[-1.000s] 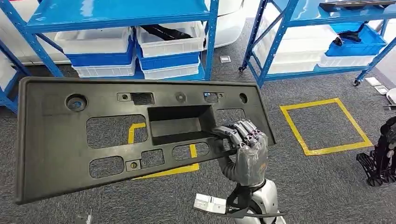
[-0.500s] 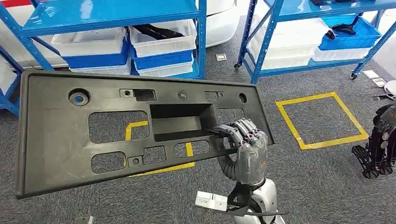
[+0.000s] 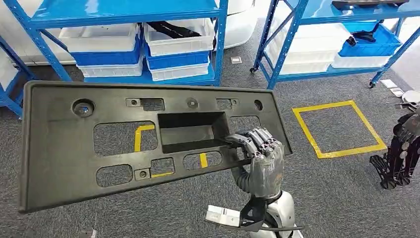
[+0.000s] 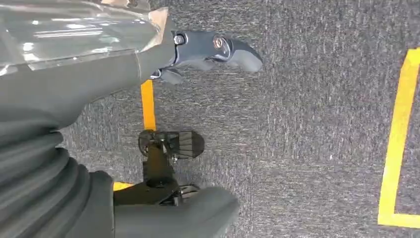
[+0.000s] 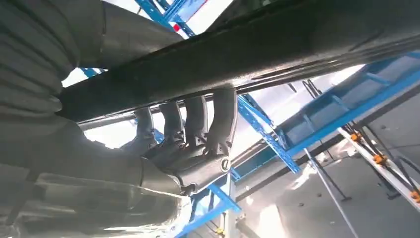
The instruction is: Take the parts from the cabinet and place them on the table.
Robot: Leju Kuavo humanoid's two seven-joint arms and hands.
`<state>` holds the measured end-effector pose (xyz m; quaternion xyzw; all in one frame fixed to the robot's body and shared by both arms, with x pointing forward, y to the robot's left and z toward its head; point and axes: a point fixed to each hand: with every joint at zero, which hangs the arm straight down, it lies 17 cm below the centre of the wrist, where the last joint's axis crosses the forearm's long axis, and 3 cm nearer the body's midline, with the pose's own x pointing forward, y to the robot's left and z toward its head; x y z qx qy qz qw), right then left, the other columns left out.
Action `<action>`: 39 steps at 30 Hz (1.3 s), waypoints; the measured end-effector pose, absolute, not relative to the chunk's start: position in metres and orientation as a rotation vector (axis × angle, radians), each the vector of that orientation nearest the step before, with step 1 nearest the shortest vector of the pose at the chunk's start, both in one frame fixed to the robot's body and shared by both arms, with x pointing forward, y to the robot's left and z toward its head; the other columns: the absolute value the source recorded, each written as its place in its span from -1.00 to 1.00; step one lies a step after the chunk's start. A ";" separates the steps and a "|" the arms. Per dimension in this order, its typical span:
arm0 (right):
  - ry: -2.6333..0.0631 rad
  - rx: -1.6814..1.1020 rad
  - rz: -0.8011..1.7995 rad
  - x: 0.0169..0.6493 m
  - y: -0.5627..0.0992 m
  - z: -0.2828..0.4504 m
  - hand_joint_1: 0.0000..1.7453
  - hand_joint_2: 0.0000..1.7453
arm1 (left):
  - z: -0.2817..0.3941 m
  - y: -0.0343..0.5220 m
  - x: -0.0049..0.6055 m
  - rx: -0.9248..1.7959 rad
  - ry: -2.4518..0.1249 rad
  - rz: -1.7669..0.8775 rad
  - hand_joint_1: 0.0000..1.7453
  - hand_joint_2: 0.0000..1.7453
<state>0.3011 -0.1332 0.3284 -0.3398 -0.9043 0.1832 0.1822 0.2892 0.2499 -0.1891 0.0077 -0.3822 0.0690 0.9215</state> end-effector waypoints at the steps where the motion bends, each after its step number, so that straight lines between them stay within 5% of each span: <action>1: -2.552 -0.959 0.517 0.301 -0.133 0.328 1.00 1.00 | -0.189 0.250 0.289 0.016 -0.785 0.142 -1.00 1.00; 30: -2.544 -0.959 0.513 0.302 -0.134 0.328 1.00 1.00 | -0.189 0.250 0.289 0.016 -0.786 0.138 -1.00 1.00; 36: -2.431 -0.986 0.445 0.291 -0.164 0.317 1.00 1.00 | -0.204 0.269 0.194 -0.067 -0.730 -0.052 -1.00 1.00; 39: -2.424 -0.991 0.438 0.287 -0.167 0.317 1.00 1.00 | -0.196 0.294 0.194 -0.004 -0.748 -0.081 -1.00 1.00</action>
